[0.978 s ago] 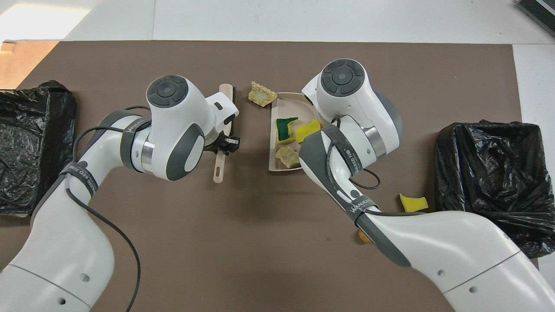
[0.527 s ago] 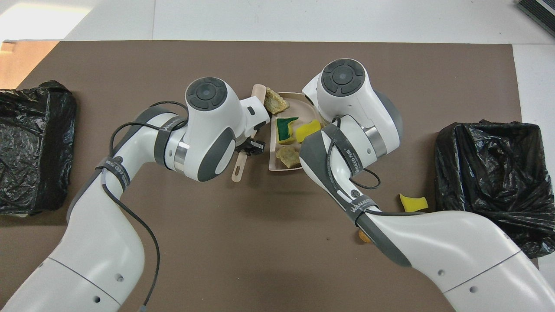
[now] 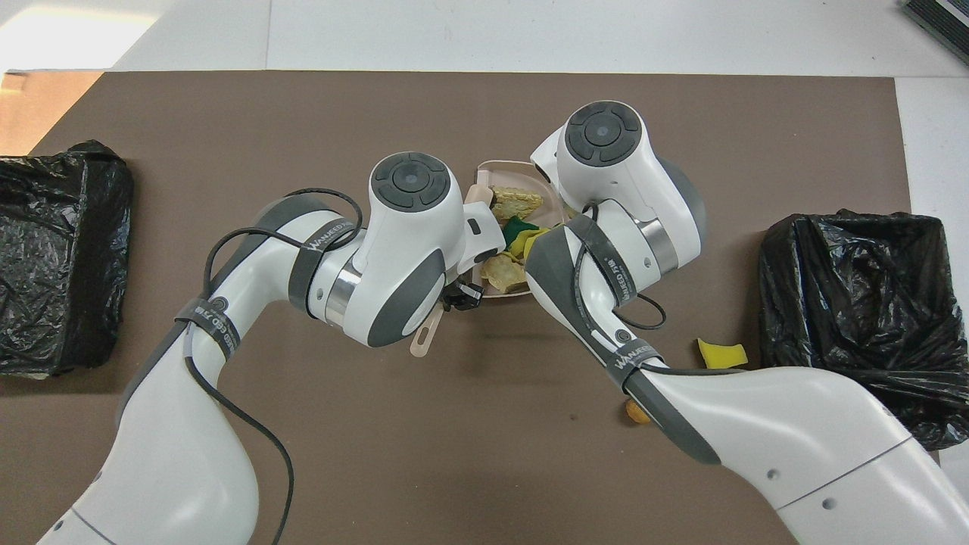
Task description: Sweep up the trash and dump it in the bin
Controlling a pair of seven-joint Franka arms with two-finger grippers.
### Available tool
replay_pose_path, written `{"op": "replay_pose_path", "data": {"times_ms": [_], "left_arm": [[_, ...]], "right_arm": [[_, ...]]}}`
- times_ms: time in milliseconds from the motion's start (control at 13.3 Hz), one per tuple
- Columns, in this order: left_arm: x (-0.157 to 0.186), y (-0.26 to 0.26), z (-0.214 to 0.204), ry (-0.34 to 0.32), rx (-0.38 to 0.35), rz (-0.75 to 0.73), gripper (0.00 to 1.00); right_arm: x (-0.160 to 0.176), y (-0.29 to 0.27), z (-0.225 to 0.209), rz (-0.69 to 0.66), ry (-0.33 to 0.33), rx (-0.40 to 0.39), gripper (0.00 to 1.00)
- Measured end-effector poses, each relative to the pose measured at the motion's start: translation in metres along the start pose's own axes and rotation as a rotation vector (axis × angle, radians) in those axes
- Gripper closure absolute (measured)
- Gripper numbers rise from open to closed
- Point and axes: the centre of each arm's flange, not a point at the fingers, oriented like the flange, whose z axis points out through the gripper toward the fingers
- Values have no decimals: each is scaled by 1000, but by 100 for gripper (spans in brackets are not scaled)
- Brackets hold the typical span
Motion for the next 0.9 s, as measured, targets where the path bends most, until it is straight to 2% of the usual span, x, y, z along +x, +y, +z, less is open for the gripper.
{"op": "replay_pose_path", "data": {"times_ms": [376,602,903], "left_arm": [[0,-71,-5,-50,6,-133,74],[-14,-107,-31,-69,2,-220,74],[-38,-102,-48,-131,19,-376,74]], "right_arm": [[0,0,0,1,0,0,68],[-5,2,1,10,0,2,68],[-18,8,3,32,2,6,68]]}}
